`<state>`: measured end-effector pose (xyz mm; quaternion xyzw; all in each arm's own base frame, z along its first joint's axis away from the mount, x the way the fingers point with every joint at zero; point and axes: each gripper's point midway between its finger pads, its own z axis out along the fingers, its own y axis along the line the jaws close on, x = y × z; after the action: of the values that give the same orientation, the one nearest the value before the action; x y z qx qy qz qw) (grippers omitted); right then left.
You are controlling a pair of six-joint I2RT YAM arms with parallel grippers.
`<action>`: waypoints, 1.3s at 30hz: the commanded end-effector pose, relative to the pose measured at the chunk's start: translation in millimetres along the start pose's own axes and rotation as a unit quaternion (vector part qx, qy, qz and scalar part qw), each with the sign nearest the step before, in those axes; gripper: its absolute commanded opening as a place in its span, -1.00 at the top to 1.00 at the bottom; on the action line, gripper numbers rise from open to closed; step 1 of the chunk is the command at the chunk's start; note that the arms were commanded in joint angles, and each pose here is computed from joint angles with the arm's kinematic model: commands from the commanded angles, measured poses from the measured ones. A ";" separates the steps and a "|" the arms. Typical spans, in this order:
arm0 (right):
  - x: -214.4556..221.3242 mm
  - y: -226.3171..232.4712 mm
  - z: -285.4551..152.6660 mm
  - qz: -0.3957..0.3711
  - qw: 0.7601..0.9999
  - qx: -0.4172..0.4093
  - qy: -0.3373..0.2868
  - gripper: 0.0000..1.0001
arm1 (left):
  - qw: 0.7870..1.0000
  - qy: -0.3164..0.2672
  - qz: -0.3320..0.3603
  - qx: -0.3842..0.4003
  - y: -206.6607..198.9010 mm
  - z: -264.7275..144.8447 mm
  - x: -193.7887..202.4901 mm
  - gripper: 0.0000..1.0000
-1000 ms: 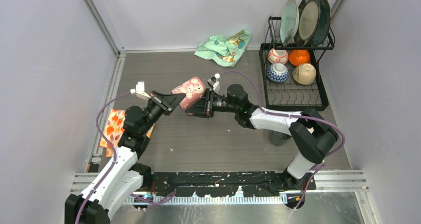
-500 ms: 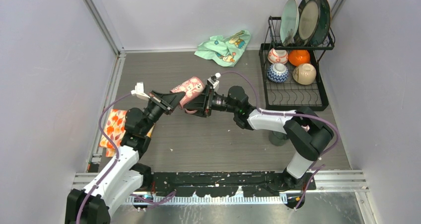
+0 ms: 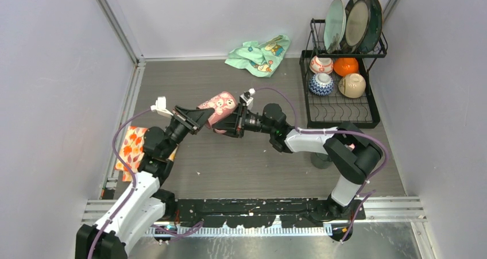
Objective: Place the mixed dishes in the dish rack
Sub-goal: Turn the cup upside down in the dish rack.
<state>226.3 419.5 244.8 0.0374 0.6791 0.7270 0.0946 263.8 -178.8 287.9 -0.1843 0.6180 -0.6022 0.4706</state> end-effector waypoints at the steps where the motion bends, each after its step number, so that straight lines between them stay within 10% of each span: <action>1: -20.3 36.4 -6.5 -0.042 0.997 -0.054 -0.045 0.99 | 0.998 -0.020 0.040 0.048 -41.2 -8.3 -11.6 0.31; 18: -82.2 22.1 -60.7 -0.133 0.972 0.101 -0.168 0.99 | 0.986 0.038 0.130 -0.094 -7.5 -23.9 -3.5 -0.97; 26: -114.9 27.2 -122.2 -0.222 0.901 0.263 -0.264 0.98 | 0.954 0.070 0.246 -0.158 8.1 -39.9 -9.7 -0.99; 39: -166.9 26.6 -272.9 -0.267 0.716 0.494 -0.414 0.99 | 0.881 0.129 0.390 -0.235 56.8 -60.8 -13.0 -0.99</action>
<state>320.2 169.4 200.8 0.1810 0.8641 0.2214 0.4141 240.5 -133.2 235.2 0.0046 0.8153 -0.2810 0.5062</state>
